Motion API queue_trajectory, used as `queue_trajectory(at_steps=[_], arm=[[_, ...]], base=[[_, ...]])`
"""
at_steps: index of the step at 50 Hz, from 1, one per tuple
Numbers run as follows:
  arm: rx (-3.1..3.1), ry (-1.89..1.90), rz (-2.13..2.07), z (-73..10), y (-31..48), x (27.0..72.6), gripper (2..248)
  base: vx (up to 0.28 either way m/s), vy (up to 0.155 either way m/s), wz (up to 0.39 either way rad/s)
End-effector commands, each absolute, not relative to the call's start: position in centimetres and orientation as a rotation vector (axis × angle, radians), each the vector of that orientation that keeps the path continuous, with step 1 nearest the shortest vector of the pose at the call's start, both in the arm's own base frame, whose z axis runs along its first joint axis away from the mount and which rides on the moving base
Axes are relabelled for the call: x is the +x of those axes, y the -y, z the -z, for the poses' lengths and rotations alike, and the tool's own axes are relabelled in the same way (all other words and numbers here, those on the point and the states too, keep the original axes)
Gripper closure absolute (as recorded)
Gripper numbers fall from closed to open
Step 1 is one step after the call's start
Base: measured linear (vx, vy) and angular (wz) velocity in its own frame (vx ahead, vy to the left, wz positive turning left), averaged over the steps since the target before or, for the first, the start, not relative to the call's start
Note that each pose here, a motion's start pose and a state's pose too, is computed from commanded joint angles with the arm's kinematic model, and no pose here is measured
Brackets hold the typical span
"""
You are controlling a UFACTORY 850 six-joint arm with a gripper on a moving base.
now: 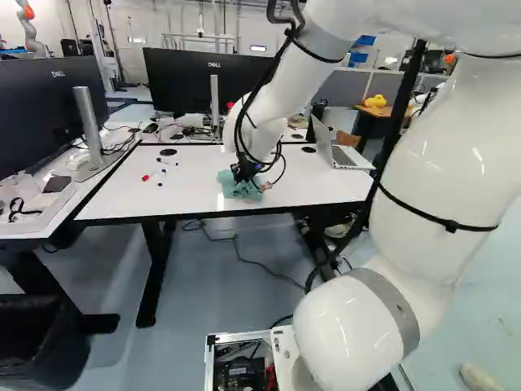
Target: Clean the table with the green towel
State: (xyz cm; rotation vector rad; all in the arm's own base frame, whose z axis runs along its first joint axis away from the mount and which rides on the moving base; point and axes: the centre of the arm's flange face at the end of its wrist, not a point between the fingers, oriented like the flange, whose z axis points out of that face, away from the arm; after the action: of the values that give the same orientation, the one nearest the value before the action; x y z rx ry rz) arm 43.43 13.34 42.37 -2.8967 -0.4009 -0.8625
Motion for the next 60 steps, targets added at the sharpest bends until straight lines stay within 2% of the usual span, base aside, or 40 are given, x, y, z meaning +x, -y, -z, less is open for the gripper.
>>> queue_trajectory(at_steps=[30,46,60], arm=[[-2.921,0.301,0.887,-42.3,-11.2,48.2,220],[-2.943,0.225,0.889,-42.4,-8.5,47.8,220],[-2.951,0.208,0.882,-42.4,-7.5,45.7,220]], base=[[0.000,0.000,0.000],[0.000,0.000,0.000],[0.000,0.000,0.000]])
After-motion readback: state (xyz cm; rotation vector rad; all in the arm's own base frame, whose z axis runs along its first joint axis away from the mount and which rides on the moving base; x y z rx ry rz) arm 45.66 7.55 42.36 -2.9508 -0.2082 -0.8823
